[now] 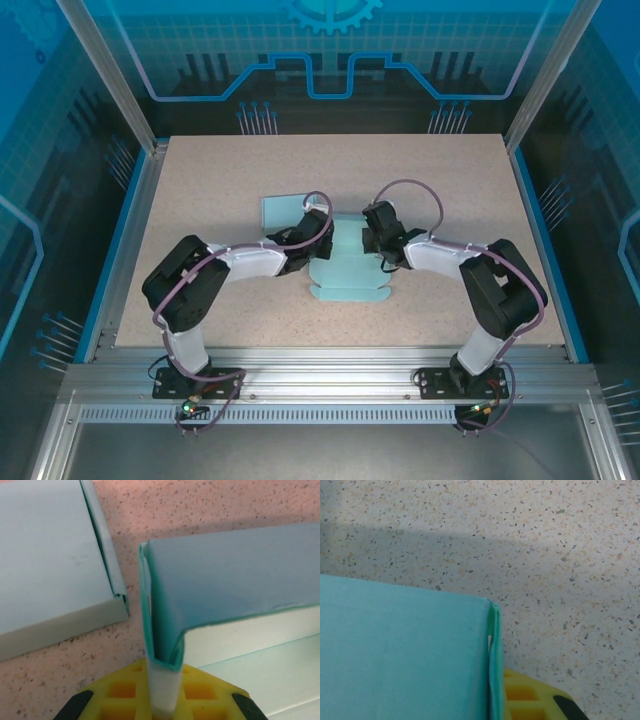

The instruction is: Fold the paper box

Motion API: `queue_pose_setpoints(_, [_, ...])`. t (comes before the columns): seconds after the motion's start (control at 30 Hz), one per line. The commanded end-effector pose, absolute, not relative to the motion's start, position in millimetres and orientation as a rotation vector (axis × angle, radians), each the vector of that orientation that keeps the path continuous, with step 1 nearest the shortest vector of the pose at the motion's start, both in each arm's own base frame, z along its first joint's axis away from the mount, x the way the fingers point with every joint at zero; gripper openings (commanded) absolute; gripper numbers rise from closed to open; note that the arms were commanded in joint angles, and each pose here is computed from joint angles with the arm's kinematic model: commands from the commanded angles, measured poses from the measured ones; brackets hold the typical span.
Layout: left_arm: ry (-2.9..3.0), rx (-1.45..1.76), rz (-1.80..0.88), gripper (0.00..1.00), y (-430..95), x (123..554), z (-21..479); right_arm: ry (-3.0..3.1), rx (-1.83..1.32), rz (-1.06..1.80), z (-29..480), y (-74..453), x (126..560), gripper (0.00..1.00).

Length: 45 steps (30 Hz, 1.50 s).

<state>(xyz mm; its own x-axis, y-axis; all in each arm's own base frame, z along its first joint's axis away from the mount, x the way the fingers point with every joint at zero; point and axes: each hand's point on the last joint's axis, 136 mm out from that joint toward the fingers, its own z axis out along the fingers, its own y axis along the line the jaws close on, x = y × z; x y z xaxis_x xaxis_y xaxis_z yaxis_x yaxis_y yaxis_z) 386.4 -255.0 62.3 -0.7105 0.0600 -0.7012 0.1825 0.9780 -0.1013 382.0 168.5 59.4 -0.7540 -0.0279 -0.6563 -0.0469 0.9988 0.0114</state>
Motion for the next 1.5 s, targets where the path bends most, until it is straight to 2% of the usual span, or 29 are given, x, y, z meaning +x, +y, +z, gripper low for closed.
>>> queue_pose_setpoints(0.0, [2.462, 0.2, -0.222, 0.0, -255, 364, 72, 2.487, -0.067, -0.161, 51, 152, 373, 0.07])
queue_pose_setpoints(0.17, [2.484, 0.203, -0.189, 0.0, -247, 358, 76, 2.524, -0.085, -0.349, 51, 141, 365, 0.13])
queue_pose_setpoints(0.4, [2.509, 0.224, -0.19, 0.0, -245, 353, 78, 2.568, -0.136, -0.419, 45, 141, 361, 0.19])
queue_pose_setpoints(0.67, [2.535, 0.176, -0.163, 0.0, -230, 356, 72, 2.601, -0.214, -0.595, 36, 132, 357, 0.21])
queue_pose_setpoints(0.9, [2.534, 0.12, -0.162, 0.0, -219, 362, 73, 2.613, -0.268, -0.88, 29, 116, 351, 0.22])
queue_pose_setpoints(1.03, [2.53, 0.097, -0.155, 0.0, -210, 365, 77, 2.609, -0.308, -0.96, 30, 119, 348, 0.22])
queue_pose_setpoints(1.17, [2.536, 0.069, -0.138, 0.0, -198, 366, 79, 2.636, -0.331, -1.007, 29, 119, 345, 0.14])
queue_pose_setpoints(1.37, [2.556, 0.043, -0.138, 0.0, -187, 359, 87, 2.636, -0.378, -1.122, 43, 117, 328, 0.11])
queue_pose_setpoints(1.47, [2.611, 0.058, -0.175, 0.0, -190, 347, 92, 2.709, -0.469, -1.052, 47, 130, 309, 0.1])
